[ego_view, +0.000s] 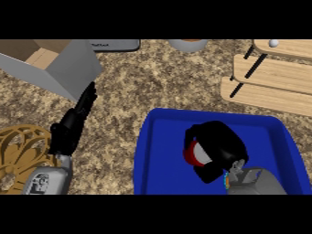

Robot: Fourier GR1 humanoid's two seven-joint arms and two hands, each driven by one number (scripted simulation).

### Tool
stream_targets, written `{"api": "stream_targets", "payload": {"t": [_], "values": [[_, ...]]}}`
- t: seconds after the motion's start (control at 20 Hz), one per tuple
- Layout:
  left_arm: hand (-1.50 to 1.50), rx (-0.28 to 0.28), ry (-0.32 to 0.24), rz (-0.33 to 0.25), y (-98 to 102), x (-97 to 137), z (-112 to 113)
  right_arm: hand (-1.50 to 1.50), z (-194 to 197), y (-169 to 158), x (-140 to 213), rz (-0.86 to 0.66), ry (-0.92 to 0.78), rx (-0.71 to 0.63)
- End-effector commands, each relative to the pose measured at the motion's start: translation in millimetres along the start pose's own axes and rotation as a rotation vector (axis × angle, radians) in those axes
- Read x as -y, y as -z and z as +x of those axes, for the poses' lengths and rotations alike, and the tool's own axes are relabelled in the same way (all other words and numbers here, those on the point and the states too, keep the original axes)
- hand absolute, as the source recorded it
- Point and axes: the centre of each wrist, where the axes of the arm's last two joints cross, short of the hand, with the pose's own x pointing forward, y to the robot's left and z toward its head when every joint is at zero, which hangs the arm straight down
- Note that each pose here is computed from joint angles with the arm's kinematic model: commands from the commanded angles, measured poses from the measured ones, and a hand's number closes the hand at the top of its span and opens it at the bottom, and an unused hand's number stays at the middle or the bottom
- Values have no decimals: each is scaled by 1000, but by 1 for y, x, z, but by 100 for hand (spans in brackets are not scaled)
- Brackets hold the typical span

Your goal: Pick the can from the tray and place it in the tiered shelf

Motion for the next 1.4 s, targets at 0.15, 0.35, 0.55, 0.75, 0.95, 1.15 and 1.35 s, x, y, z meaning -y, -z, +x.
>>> {"api": "stream_targets", "payload": {"t": [0.15, 0.35, 0.55, 0.75, 0.95, 1.15, 1.35], "values": [[0, 5, 0, 14, 5, -7, -3, 150, 18, 8, -30, -132, 120, -252], [0, 2, 2, -2, -3, -7, 4, 150, 20, -3, -36, -244, 235, -531], [0, -1, -2, -3, -6, -9, -4, 150, 67, -16, -32, -319, 300, -519], [0, 15, 2, 3, 5, -16, 1, 150, 86, -23, -31, -493, 437, -421], [0, -19, 6, 9, -4, -7, -12, 150, 101, -56, -1, -666, 582, -317], [0, 4, -1, 9, 12, 7, 0, 150, 118, -78, 27, -771, 561, -305], [0, 4, 17, 5, 6, -16, -6, 150, 122, -94, 49, -896, 554, -357]]}}
